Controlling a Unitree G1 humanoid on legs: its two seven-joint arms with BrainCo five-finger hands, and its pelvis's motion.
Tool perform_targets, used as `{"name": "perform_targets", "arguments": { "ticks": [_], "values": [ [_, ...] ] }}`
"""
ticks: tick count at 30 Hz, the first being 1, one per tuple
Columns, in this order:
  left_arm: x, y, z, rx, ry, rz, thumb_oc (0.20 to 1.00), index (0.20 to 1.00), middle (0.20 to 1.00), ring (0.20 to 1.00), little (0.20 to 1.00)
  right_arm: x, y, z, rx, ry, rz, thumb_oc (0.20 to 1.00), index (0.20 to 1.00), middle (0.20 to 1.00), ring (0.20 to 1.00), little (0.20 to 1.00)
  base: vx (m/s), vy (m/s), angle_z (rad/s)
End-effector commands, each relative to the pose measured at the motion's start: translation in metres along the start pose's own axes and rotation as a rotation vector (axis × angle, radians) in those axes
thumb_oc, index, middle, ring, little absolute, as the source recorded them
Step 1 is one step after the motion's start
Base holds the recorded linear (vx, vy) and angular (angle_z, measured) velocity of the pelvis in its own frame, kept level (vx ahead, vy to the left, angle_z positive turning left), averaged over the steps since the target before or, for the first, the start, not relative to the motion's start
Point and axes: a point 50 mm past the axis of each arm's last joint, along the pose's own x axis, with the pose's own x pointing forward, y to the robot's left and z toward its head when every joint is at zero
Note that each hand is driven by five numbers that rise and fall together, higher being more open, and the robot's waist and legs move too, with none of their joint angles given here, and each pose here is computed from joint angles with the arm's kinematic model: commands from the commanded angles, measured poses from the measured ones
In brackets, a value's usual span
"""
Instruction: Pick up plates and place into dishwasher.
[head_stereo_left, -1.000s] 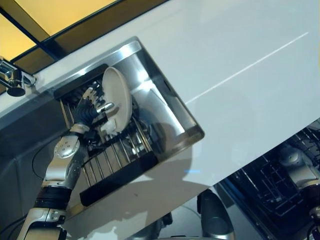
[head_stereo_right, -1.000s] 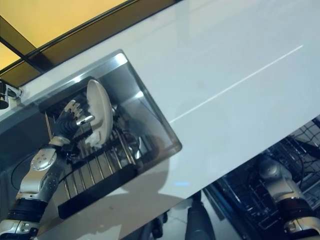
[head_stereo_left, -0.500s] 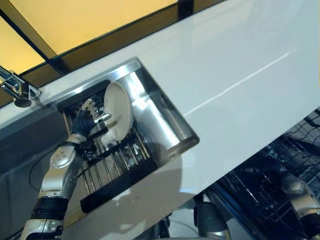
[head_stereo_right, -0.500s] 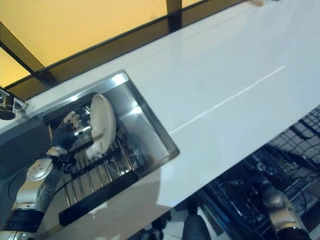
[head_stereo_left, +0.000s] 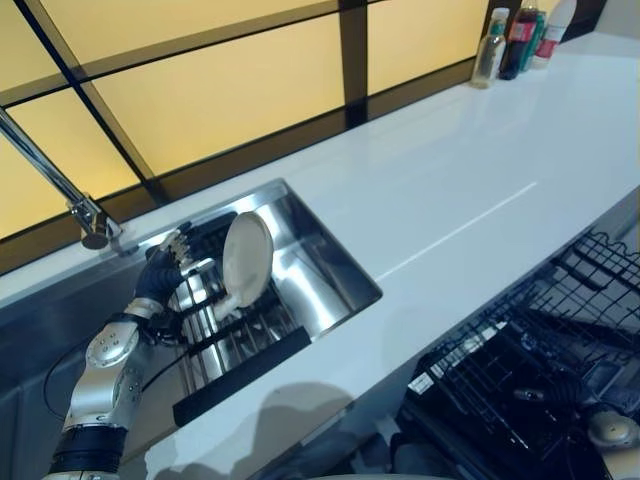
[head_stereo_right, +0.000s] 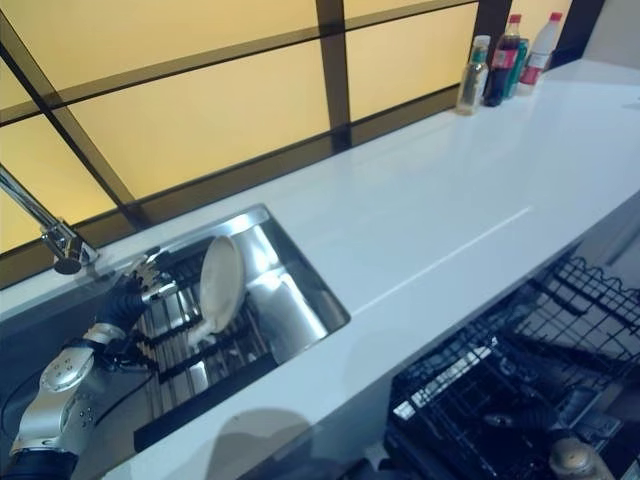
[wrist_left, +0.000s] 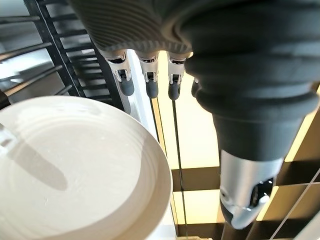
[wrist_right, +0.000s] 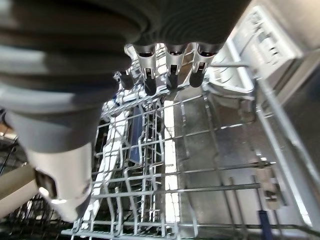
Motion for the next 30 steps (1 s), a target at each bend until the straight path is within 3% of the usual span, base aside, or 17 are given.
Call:
{"name": "perform_targets", "arguments": {
  "ticks": [1,16,25,30],
  "values": [
    [0.002,0.014,0.022,0.028,-0.094,0.026,1.000,1.000,1.000,1.000,1.000,0.002,-0.012,0.001,0.002,-0.004,-0.044,1.000,1.000,1.000,1.000,1.000,0.00,0.000,0.00],
    [0.009,0.022,0.030,0.031,-0.100,0.018,1.000,1.000,1.000,1.000,1.000,-0.001,-0.019,0.004,0.121,-0.049,-0.135,1.000,1.000,1.000,1.000,1.000,0.00,0.000,0.00],
    [-0.002,0.026,0.022,0.009,-0.114,0.067,1.000,1.000,1.000,1.000,1.000,-0.048,-0.092,0.081,0.286,-0.501,-0.737,1.000,1.000,1.000,1.000,1.000,0.00,0.059,-0.04],
    [-0.001,0.022,0.018,0.004,-0.106,0.070,1.000,1.000,1.000,1.000,1.000,-0.081,-0.115,0.125,0.307,-0.777,-0.939,1.000,1.000,1.000,1.000,1.000,0.03,0.072,-0.09]
  ]
}}
